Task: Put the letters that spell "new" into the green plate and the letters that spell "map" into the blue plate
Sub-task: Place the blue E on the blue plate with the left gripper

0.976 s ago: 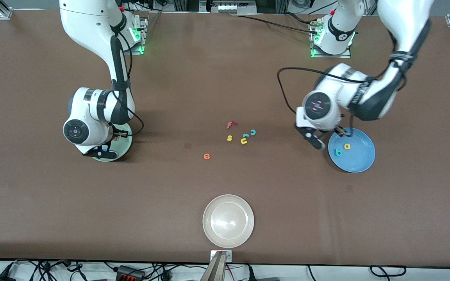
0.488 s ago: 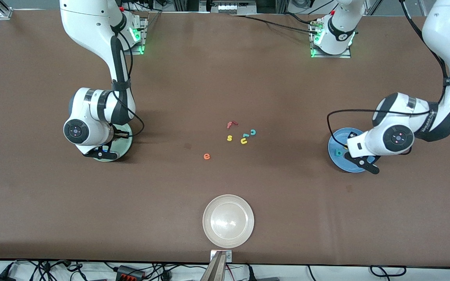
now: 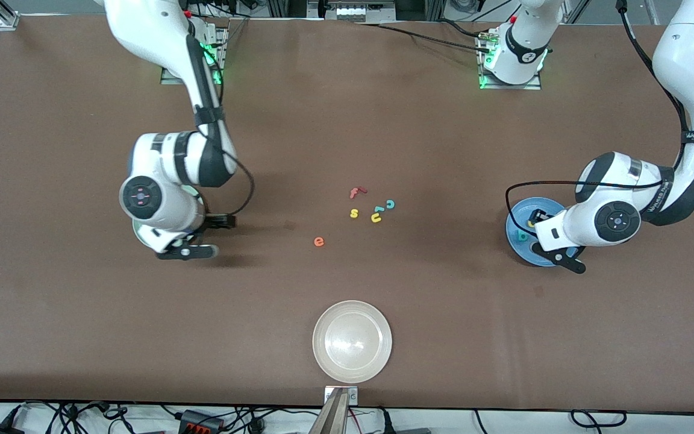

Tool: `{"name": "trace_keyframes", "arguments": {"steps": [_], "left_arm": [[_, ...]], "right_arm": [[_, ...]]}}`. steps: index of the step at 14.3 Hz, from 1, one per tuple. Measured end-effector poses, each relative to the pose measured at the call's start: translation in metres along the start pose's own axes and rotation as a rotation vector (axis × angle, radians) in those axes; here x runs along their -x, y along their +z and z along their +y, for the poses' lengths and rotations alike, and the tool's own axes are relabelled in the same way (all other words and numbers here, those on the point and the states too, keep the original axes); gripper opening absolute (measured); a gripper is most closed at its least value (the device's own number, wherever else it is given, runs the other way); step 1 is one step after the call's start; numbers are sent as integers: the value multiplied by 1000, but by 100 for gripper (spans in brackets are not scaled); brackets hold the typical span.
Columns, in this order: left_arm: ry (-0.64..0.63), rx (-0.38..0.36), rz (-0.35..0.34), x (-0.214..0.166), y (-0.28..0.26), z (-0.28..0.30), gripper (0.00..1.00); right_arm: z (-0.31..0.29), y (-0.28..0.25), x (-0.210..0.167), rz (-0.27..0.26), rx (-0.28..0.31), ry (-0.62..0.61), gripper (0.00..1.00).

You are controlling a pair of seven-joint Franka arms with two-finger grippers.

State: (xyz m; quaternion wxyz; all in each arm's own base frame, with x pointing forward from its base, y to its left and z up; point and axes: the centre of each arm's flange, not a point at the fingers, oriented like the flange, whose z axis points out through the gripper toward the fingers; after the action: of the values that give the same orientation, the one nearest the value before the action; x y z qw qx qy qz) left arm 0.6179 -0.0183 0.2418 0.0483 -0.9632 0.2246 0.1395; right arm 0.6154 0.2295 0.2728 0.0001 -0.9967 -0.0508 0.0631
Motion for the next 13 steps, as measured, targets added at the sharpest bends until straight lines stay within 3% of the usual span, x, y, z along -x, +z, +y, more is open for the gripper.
{"name": "trace_keyframes", "arguments": {"steps": [1, 2, 4, 7, 11, 13], "left_arm": [[-6, -9, 12, 0, -8, -2, 98], [-12, -24, 29, 0, -21, -3, 100], [-27, -67, 62, 2, -59, -6, 100], [-58, -102, 48, 12, -136, -5, 100], [-132, -1, 112, 30, -224, -9, 100], [-182, 30, 148, 44, -251, -14, 100]], "right_arm": [[-29, -2, -1, 12, -23, -41, 100], [-58, -4, -1, 25, -38, -86, 100], [-107, -4, -1, 47, -58, -160, 100], [-144, 18, -3, 86, -60, -213, 99], [-176, 67, -6, 171, -50, -257, 95], [-182, 75, -9, 188, -46, -267, 89]]}}
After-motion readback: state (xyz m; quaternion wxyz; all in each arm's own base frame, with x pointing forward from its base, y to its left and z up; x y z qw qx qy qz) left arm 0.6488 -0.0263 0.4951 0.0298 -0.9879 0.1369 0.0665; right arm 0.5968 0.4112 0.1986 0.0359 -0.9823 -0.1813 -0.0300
